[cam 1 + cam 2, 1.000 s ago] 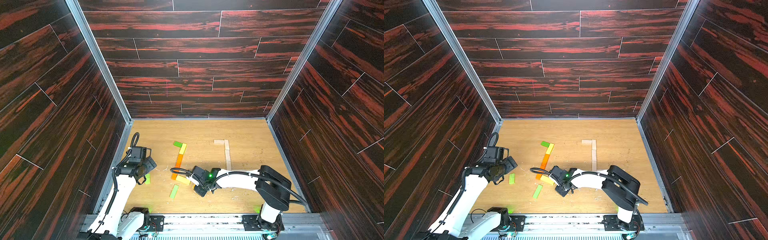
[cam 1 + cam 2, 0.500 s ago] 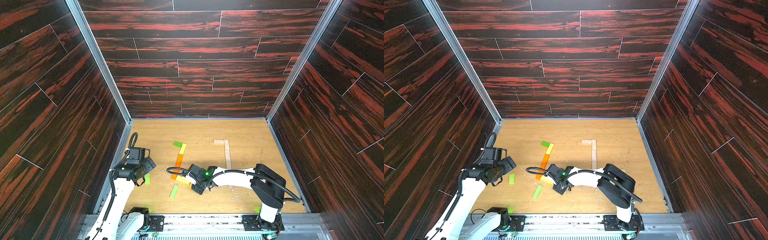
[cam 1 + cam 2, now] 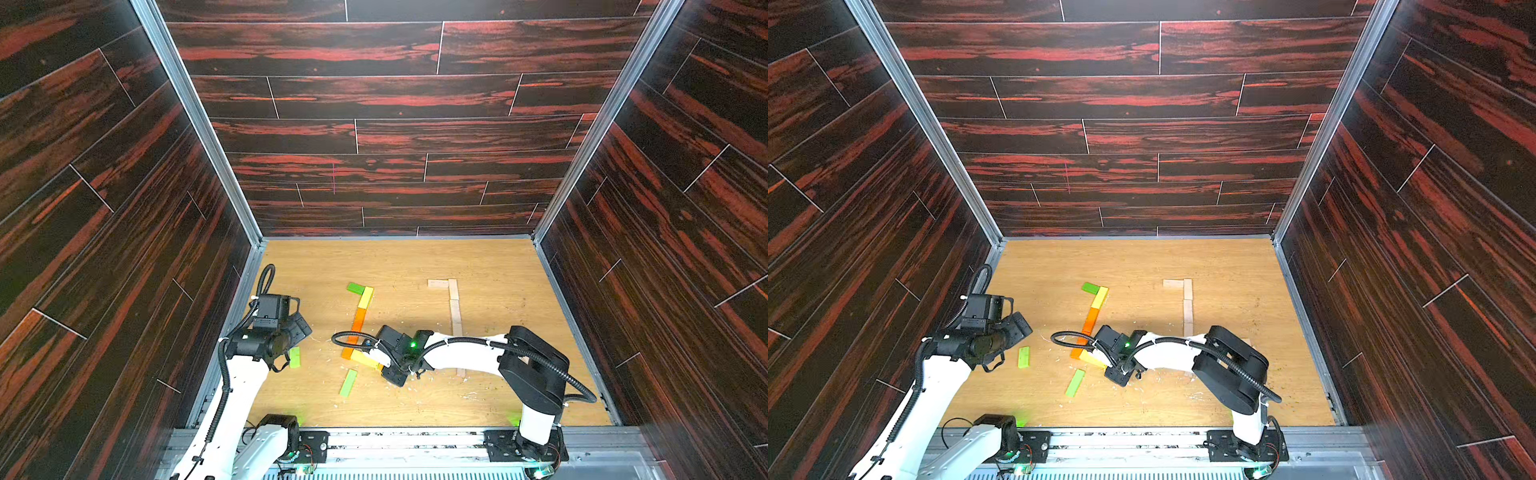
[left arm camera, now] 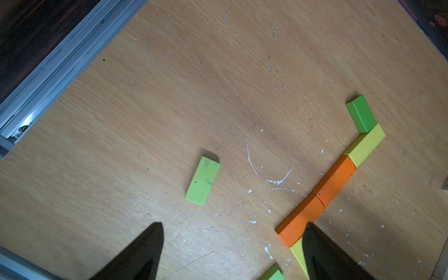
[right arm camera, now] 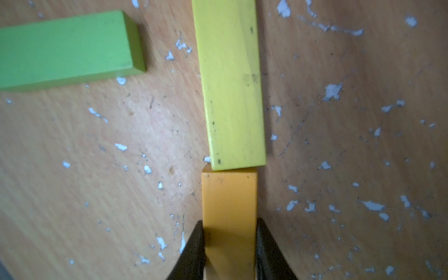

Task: Assemble a giraffe with building blocks
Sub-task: Assemble the building block at the center of the board.

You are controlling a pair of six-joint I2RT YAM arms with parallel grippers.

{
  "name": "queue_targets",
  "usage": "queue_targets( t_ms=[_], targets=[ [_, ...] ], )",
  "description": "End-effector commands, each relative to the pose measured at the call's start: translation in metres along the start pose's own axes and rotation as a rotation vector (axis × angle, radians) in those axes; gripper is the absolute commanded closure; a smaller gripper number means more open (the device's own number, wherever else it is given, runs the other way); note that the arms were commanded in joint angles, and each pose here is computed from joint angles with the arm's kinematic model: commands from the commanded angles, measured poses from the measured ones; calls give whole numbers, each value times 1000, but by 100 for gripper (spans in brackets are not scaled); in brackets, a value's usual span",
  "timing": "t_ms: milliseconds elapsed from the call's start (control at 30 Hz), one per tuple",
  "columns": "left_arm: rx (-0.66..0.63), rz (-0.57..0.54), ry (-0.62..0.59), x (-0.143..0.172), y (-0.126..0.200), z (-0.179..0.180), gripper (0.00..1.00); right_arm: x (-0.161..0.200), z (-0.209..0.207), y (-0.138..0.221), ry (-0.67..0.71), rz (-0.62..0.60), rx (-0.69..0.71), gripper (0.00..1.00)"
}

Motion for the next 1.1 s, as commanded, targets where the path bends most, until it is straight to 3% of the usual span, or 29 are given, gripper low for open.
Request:
queue_targets(
  t_ms=[0, 567, 1067],
  targets=[
    [2, -14, -5, -5, 8, -1, 8, 34, -7, -28, 33, 160, 43, 71],
    [8, -16, -7, -6, 9, -2, 8, 44, -11, -33, 70, 194, 70, 68],
    [2, -19, -9, -6, 9, -1, 8, 39, -10, -24, 61, 168, 58, 55]
  ],
)
Point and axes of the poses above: each gripper's point midway between its finger pads, its own y axis back along the fingers, its own z axis along the line the jaws close on, x = y × z, the point moved 6 cm from there along y, back along the fingers, and after that the axes turned 3 degrees about y, right-handed, at the moved point
